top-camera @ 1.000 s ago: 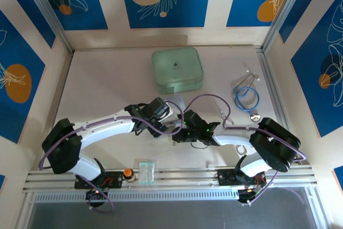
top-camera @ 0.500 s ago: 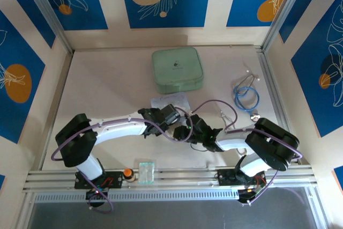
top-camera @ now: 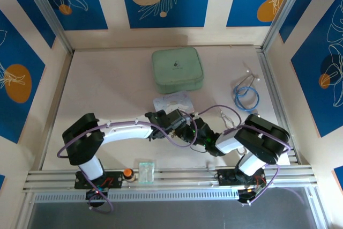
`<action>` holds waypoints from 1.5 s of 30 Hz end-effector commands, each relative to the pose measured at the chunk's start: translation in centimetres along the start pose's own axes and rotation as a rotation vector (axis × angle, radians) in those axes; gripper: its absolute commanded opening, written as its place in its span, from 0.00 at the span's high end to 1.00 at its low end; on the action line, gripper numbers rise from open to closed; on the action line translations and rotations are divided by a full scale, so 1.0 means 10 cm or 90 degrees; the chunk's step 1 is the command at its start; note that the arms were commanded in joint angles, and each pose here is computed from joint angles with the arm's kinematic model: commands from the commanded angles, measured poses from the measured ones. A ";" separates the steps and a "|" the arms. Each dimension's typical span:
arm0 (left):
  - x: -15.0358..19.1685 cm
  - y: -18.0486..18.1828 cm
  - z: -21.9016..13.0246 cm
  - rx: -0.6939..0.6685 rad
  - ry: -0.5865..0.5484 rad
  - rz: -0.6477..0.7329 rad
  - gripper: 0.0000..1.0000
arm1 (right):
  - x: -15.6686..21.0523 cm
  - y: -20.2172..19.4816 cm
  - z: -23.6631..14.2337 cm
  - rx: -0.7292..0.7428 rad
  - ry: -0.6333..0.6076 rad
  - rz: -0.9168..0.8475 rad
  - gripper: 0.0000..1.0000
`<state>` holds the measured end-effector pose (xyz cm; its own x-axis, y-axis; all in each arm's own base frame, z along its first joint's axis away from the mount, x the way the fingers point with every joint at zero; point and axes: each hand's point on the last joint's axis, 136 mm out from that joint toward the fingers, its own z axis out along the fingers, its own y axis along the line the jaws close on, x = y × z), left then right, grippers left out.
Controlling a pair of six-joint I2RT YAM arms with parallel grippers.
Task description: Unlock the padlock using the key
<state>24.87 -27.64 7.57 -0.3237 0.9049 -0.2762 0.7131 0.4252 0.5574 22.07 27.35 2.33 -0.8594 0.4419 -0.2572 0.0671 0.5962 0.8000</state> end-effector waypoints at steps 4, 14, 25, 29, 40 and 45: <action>0.34 -0.49 0.13 0.111 0.073 0.061 0.53 | -0.24 -0.20 -0.03 0.040 -0.092 0.037 0.93; 0.42 -0.57 0.14 0.127 0.094 0.081 0.58 | -0.39 -0.13 -0.09 0.027 -0.123 0.056 0.93; 0.45 -0.64 0.17 0.138 0.109 0.106 0.59 | -0.53 -0.06 -0.10 -0.003 -0.145 0.074 0.93; 0.45 -0.62 0.16 0.133 0.108 0.107 0.59 | -0.58 -0.08 -0.14 -0.002 -0.151 0.079 0.93; 0.41 -0.56 0.13 0.120 0.102 0.099 0.60 | -0.66 -0.13 -0.24 0.003 -0.168 0.097 0.93; 0.35 -0.43 0.11 0.088 0.090 0.067 0.58 | -0.54 -0.24 -0.27 0.043 -0.103 0.089 0.92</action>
<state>24.81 -28.32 7.66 -0.3030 0.9176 -0.2574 0.7106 0.3975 0.5805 25.90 22.12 3.84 -0.7133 0.6566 -0.2453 0.2019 0.5277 0.8251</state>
